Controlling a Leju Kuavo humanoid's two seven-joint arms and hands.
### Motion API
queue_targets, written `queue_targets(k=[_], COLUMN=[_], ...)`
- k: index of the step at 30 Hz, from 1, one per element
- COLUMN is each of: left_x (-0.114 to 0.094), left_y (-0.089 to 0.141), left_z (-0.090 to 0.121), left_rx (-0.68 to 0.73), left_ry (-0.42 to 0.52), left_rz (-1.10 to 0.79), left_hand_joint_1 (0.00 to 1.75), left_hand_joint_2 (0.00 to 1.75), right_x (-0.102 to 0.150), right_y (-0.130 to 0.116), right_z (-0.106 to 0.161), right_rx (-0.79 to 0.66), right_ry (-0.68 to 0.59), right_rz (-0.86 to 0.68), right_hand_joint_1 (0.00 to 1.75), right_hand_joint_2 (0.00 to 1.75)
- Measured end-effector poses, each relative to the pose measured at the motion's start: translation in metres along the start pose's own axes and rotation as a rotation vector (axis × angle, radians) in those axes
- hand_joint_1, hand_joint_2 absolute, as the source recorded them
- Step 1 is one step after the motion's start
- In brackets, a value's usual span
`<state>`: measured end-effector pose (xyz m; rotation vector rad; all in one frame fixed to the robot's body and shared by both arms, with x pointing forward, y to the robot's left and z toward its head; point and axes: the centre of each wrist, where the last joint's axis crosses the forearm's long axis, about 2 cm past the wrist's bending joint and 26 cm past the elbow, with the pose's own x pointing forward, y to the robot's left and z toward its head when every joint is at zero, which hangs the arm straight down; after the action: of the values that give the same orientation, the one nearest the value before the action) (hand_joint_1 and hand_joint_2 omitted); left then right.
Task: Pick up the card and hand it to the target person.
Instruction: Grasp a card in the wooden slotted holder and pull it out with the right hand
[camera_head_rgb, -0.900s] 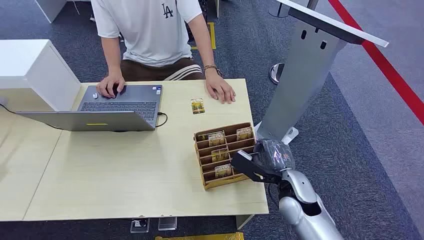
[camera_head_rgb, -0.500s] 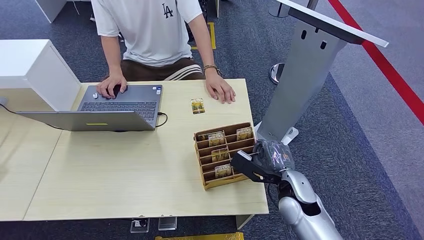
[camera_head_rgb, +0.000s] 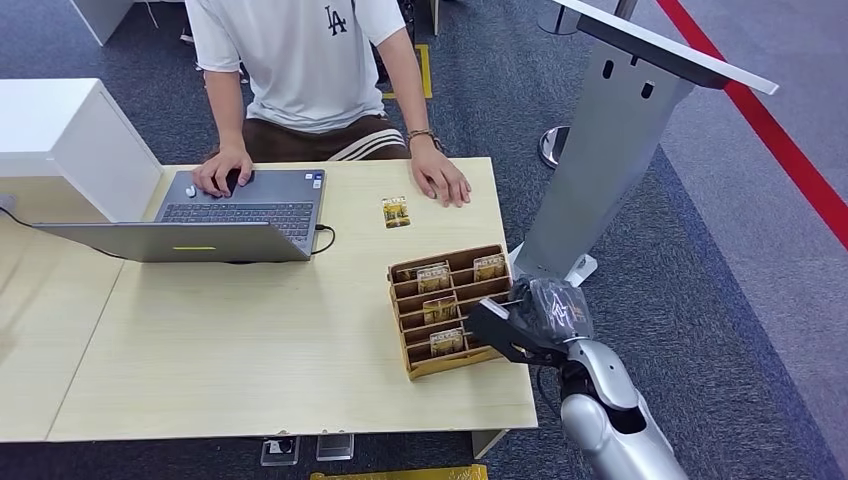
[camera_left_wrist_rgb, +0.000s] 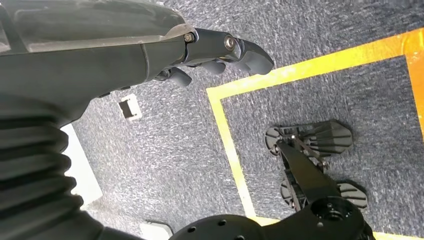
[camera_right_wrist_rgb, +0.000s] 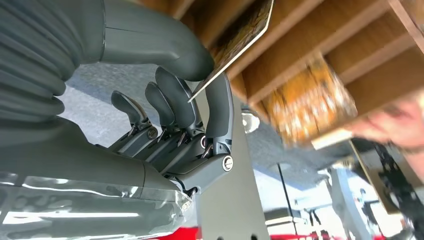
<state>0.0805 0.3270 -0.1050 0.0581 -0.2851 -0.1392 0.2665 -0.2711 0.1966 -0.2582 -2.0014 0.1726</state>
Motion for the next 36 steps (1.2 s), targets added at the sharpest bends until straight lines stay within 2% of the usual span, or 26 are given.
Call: queue_targets(k=[36], left_x=[-0.0011], left_y=[0.0007], left_z=[0.0001], left_rx=[0.001], left_ry=[0.002], left_rz=[0.006], left_hand_joint_1=[0.00], left_hand_joint_2=[0.00], right_x=[-0.0049], right_y=[0.0012], right_z=[-0.0009], right_rx=[0.050], right_ry=[0.059], right_rz=[-0.058], right_hand_joint_1=[0.00], right_hand_joint_2=[1.75])
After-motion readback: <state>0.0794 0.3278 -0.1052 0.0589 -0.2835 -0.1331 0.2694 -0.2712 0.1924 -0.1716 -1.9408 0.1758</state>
